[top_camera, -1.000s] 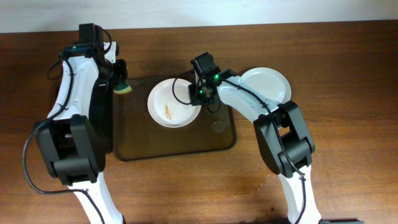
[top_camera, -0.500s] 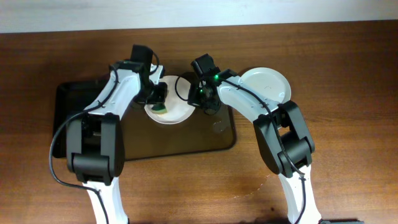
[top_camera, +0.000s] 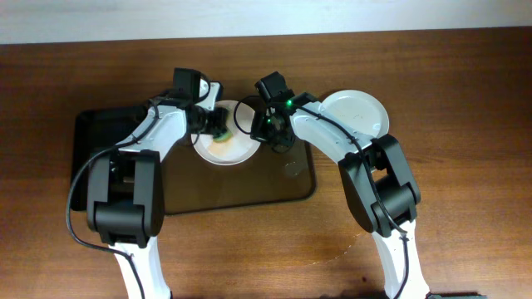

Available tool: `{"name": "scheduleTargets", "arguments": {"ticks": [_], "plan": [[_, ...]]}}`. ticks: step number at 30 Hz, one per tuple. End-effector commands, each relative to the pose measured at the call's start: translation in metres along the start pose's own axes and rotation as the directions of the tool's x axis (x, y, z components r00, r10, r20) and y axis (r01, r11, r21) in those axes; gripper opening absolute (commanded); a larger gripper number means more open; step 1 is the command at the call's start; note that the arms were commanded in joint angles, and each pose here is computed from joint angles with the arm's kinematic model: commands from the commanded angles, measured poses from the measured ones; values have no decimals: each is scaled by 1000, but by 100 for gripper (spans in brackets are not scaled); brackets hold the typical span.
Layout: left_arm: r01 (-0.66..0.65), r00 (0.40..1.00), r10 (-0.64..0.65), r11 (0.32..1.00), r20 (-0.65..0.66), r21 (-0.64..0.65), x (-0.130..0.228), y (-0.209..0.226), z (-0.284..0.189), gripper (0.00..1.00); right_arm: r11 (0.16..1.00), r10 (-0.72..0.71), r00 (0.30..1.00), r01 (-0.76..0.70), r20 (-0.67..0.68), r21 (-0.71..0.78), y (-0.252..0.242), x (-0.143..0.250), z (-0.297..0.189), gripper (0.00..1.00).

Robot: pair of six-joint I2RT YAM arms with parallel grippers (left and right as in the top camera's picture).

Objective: Clean dirty plates on tray and stack at the side
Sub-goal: 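Scrub the pink plate with the sponge in the left gripper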

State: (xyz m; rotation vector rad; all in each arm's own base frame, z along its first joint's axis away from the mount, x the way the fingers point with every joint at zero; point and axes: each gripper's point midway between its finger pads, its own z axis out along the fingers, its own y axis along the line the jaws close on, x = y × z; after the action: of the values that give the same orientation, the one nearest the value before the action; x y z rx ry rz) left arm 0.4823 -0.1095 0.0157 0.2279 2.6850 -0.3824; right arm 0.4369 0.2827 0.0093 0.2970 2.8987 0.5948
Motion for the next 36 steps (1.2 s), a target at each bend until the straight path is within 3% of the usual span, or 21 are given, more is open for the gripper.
{"name": "scheduleTargets", "arguments": {"ticks": [1, 5, 7, 10, 13, 14, 18, 19, 20, 22, 24, 26, 28, 30, 33, 36], "plan": [[45, 999, -39, 967, 26, -251, -2, 52, 0, 1, 1000, -10, 1000, 10, -12, 17, -5, 4, 10, 4], [47, 966, -103, 972, -238, -232, 65, 42, -5, 1, 1000, -19, 1000, 20, -4, 9, -3, 2, 10, 4], [53, 931, -90, 992, -355, -111, 91, 16, -9, 1, 1000, -20, 1000, 20, -2, 6, -3, 2, 10, 4], [29, 946, 60, 964, -319, 266, 84, -46, -12, 1, 1000, -20, 1000, 20, -2, 7, -3, 2, 10, 4], [2, 970, 81, 940, -229, 343, 64, -57, -10, 1, 1000, -26, 1000, 26, -2, 7, -3, 2, 10, 4], [-21, 980, 81, 949, -180, 315, 52, -52, -5, 1, 999, -36, 999, 36, -3, 7, -3, 2, 10, 4], [-1, 999, 0, 1000, -48, -8, 14, 3, 9, 1, 999, -36, 999, 36, -3, 7, -3, 2, 10, 4], [52, 998, -56, 983, -17, -178, 9, 32, 6, 1, 999, -36, 999, 36, -3, 7, -3, 2, 10, 4], [87, 995, -95, 950, -12, -299, 12, 52, 1, 1, 999, -36, 999, 36, -3, 7, -3, 2, 10, 4], [76, 990, -118, 908, -77, -412, 32, 70, -7, 1, 999, -38, 999, 38, -5, 9, -4, 3, 10, 4], [49, 973, -139, 905, -184, -422, 58, 70, -12, 1, 999, -38, 999, 38, -5, 9, -3, 2, 10, 4], [14, 948, -105, 957, -300, -289, 80, 46, -10, 1, 999, -38, 999, 38, -5, 9, -3, 3, 10, 4], [52, 930, -27, 997, -366, 57, 91, -11, -10, 0, 999, -38, 999, 38, -9, 6, -3, 3, 10, 4], [88, 953, 18, 939, -302, 333, 70, -51, -23, 1, 999, -50, 999, 51, -21, 7, -4, 6, 10, 4], [123, 984, -42, 861, -173, 494, 17, -52, -54, 1, 998, -56, 998, 56, -32, 11, -5, 8, 10, 4], [207, 978, -181, 860, -101, 466, -27, -7, -90, 1, 998, -59, 997, 59, -43, -4, -3, 10, 10, 4]]}}
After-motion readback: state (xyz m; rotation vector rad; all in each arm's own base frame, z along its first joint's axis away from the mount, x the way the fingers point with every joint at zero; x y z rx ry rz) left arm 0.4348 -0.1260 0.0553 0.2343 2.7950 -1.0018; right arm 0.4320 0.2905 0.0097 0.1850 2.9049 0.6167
